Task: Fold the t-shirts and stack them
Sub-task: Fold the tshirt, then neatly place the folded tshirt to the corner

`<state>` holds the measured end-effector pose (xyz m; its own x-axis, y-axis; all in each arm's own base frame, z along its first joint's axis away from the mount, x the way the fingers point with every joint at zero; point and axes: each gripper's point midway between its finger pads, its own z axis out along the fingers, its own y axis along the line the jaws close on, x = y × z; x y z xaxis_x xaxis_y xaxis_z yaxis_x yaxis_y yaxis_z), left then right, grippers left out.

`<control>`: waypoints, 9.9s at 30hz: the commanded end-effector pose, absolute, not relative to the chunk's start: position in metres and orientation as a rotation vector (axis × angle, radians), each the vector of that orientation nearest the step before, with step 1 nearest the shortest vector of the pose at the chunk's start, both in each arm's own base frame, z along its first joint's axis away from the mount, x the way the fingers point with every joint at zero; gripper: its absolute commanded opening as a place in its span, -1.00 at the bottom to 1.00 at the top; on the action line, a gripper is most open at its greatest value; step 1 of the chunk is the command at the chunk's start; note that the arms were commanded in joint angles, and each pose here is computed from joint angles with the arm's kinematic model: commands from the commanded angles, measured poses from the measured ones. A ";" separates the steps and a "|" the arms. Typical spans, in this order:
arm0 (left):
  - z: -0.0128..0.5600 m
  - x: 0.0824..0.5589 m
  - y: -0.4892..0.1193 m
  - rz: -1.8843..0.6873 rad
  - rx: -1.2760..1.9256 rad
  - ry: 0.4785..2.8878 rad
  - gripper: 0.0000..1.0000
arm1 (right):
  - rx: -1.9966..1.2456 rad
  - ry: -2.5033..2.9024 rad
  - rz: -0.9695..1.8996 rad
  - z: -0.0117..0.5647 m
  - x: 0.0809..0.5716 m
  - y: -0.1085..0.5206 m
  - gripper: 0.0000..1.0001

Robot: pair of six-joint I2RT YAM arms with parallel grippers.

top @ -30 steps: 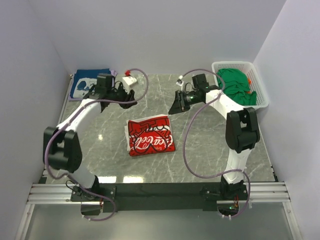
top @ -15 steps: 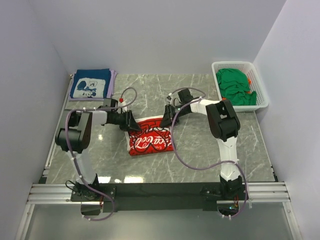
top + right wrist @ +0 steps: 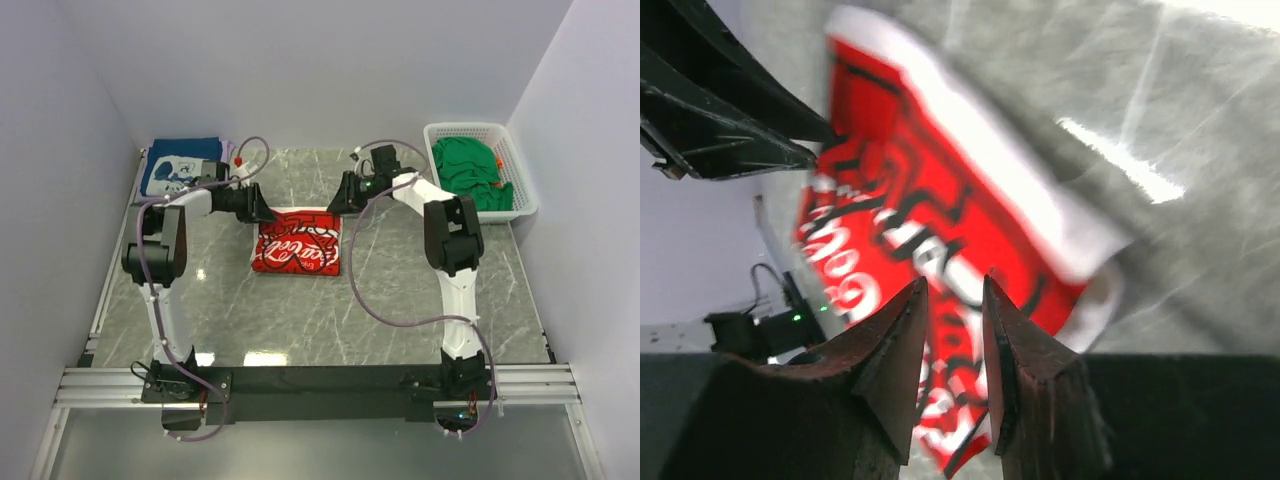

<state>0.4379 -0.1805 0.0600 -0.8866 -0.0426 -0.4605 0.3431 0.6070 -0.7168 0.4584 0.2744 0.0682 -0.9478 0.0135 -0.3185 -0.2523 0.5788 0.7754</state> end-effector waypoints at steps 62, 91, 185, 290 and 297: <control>0.121 0.349 -0.164 -1.489 0.321 2.246 -0.39 | -0.526 2.361 1.502 0.127 0.347 0.292 -0.41; 0.129 0.457 -0.115 -1.038 0.048 2.117 -0.08 | 0.004 2.437 1.128 0.065 0.529 0.241 -0.36; 0.062 0.411 -0.152 -1.098 -0.822 2.228 0.99 | -1.079 1.997 0.552 0.133 0.350 0.462 -1.00; 0.245 0.663 0.079 0.290 0.171 1.785 -0.99 | -0.765 2.230 0.506 0.134 0.403 0.320 0.64; 0.209 0.669 0.105 0.315 0.136 1.832 -0.99 | -0.769 2.242 0.511 0.130 0.403 0.322 0.64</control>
<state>0.6560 0.0883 0.1804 -0.3722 0.2304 -0.8991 -0.0255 0.9658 0.2581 0.3973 0.3127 0.1177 -0.5937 -0.3910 -0.7032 -0.6447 0.7542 0.1249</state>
